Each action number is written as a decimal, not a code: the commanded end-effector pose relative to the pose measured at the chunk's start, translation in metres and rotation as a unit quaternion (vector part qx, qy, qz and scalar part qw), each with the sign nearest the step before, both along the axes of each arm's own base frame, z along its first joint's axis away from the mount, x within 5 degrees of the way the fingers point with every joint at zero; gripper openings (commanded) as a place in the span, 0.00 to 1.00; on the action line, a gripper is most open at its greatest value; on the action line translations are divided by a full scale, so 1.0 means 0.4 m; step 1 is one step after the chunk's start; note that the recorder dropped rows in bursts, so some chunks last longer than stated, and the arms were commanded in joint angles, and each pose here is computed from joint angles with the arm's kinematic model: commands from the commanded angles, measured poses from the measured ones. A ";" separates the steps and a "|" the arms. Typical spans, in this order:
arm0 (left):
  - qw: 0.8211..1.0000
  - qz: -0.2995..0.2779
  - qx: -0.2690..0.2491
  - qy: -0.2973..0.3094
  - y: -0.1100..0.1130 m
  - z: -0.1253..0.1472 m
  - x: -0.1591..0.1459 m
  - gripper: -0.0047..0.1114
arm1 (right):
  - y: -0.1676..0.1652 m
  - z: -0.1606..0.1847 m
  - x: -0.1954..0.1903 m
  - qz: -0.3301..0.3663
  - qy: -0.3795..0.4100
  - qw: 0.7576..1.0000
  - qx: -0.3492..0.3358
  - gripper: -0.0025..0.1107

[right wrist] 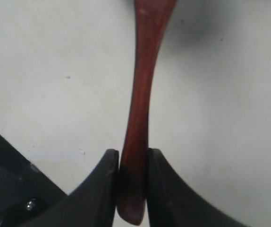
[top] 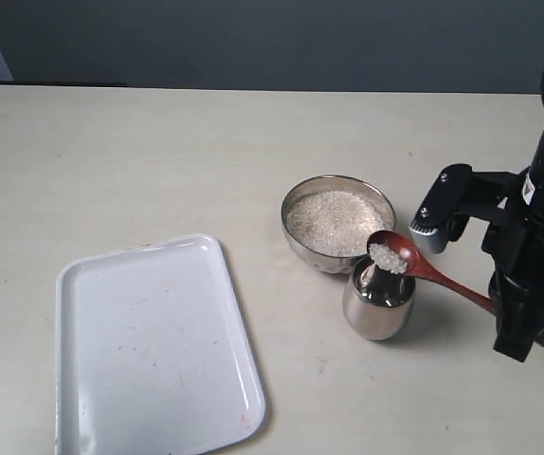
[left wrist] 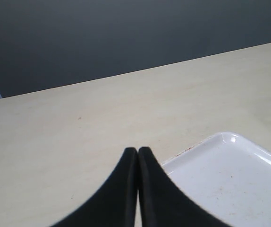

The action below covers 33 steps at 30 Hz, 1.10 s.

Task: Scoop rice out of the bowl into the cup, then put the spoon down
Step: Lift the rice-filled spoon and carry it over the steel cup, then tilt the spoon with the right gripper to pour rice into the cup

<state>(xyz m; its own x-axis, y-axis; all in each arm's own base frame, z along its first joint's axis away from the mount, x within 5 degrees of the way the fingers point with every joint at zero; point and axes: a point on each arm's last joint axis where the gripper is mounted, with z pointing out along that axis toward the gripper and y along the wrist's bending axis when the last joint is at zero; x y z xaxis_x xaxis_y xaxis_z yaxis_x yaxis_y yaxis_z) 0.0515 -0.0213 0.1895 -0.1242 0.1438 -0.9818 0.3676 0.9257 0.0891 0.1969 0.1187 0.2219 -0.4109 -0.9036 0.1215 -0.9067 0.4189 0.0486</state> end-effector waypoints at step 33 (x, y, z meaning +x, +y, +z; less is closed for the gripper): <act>1.000 -0.001 -0.006 -0.009 0.000 0.006 0.000 0.04 | -0.017 -0.006 0.016 -0.028 -0.064 0.997 -0.016 0.02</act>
